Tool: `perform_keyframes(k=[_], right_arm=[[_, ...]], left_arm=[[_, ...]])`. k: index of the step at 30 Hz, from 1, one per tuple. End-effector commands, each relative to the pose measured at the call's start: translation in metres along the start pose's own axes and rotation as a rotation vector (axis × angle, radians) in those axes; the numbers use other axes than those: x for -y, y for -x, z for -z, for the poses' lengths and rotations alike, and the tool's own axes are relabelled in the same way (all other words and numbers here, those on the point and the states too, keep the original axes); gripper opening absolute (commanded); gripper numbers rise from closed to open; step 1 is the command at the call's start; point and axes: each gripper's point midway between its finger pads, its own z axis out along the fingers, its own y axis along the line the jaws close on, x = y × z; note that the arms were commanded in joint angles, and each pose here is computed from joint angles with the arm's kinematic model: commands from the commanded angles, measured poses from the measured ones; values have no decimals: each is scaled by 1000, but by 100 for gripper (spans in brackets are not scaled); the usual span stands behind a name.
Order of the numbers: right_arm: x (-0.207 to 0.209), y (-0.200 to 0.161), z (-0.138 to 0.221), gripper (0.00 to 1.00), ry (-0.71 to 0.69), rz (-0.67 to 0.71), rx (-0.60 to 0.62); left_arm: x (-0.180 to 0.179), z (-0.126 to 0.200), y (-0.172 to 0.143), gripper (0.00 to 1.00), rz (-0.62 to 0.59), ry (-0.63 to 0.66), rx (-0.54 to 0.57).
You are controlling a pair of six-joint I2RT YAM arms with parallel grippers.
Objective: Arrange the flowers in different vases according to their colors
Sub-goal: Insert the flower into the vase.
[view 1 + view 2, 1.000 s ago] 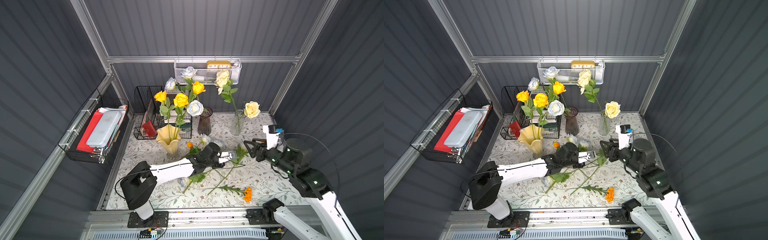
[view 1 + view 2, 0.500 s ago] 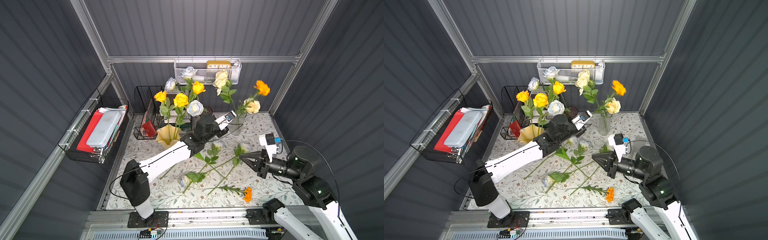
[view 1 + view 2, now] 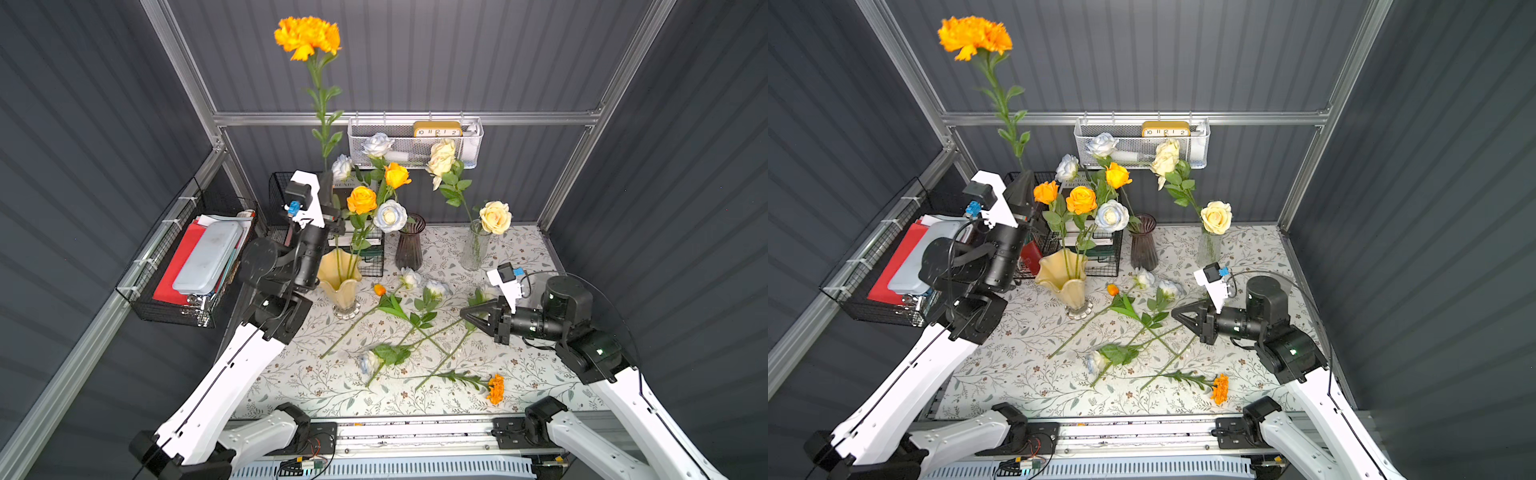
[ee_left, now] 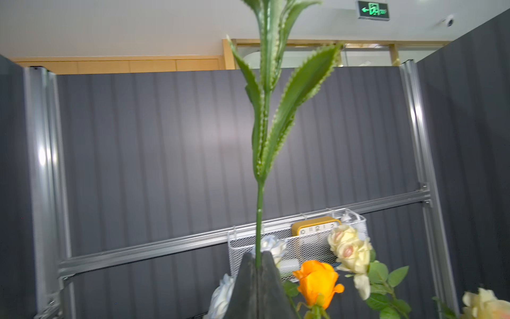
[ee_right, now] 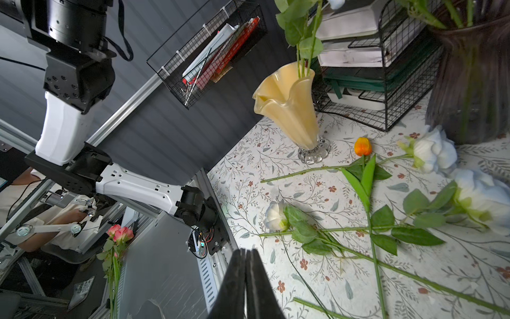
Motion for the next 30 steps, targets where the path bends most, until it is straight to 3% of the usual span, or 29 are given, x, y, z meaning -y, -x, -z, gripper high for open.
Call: perform_keyframes(k=[1,12,20,22,23,24,30], right_arm=[[2,4,-5,8,8,45,12],[24,-12,-16,9,-41,15,-27],[31,-17,-21,10,-49,9,-42],[34,-18,-22,11,-57,5,-45],[34,-18,-22,12,-59,4,-47],[35,-18,-22,13,-60,3,-49],[38,-17,-24,16,-74,1,-50]], left_arm=[[-11,1,-45,0,80,-9,-61],[-20,12,-155,0,163,-21,-158],[-9,30,-197,2,204,-36,-210],[-5,35,-207,20,228,-48,-233],[-2,38,-210,39,245,-60,-244],[0,41,-214,50,264,-64,-262],[-2,49,-216,71,312,-42,-320]])
